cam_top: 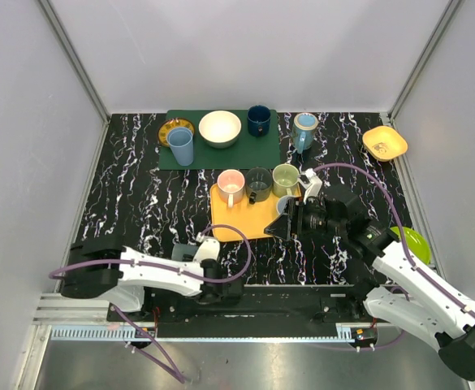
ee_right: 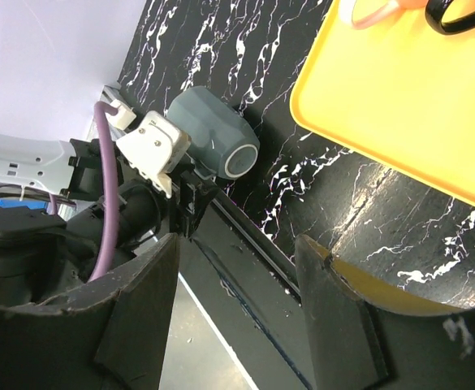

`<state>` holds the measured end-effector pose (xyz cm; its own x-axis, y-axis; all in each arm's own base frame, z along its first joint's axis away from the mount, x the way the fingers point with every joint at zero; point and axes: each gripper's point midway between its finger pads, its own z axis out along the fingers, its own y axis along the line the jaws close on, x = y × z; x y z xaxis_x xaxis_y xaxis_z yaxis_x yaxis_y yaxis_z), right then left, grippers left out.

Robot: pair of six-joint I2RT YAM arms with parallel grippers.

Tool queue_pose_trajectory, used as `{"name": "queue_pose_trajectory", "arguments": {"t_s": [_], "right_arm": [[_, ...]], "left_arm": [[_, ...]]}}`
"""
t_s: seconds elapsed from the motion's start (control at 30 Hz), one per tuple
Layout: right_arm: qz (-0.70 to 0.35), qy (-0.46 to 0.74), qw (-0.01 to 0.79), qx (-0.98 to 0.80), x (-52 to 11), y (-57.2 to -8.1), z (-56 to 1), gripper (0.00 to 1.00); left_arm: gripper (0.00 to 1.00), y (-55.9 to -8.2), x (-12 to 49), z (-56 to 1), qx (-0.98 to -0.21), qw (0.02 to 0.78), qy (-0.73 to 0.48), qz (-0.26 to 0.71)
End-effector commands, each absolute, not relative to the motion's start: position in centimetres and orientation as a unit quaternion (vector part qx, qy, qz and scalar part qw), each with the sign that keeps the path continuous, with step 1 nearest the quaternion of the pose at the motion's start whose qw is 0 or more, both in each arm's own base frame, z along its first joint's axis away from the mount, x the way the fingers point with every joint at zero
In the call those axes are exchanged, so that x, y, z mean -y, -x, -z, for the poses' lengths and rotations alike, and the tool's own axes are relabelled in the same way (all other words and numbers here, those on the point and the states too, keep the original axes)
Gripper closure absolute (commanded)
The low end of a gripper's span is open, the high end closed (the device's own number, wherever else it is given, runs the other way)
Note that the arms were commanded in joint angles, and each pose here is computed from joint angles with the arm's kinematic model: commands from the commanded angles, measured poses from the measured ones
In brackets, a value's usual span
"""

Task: Turn the mug right side up

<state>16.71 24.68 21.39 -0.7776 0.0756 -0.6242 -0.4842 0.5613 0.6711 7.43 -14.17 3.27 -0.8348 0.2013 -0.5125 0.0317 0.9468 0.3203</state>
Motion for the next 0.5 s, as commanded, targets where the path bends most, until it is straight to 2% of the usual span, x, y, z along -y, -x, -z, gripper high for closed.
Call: {"name": "queue_pose_trajectory", "arguments": {"t_s": [0.0,0.33,0.43,0.47], "right_arm": [[-0.446,0.130,0.321,-0.826,-24.5,-16.8,-21.6,0.35],[-0.446,0.129,0.320,-0.826,-24.4,-16.6,-21.8,0.35],[-0.446,0.128,0.319,-0.827,-24.3,-16.5,-21.7,0.35],[-0.445,0.127,0.319,-0.827,-24.3,-16.6,-21.7,0.35]], "left_arm": [[0.46,-8.9,14.6,-2.9,-0.930,0.332,-0.036,-0.156],[0.48,-9.8,16.1,-1.2,-0.917,0.350,-0.050,-0.184],[0.53,-9.8,15.9,-0.3,-0.920,0.347,-0.040,-0.176],[0.58,-9.7,15.8,0.1,-0.923,0.343,-0.037,-0.170]]}}
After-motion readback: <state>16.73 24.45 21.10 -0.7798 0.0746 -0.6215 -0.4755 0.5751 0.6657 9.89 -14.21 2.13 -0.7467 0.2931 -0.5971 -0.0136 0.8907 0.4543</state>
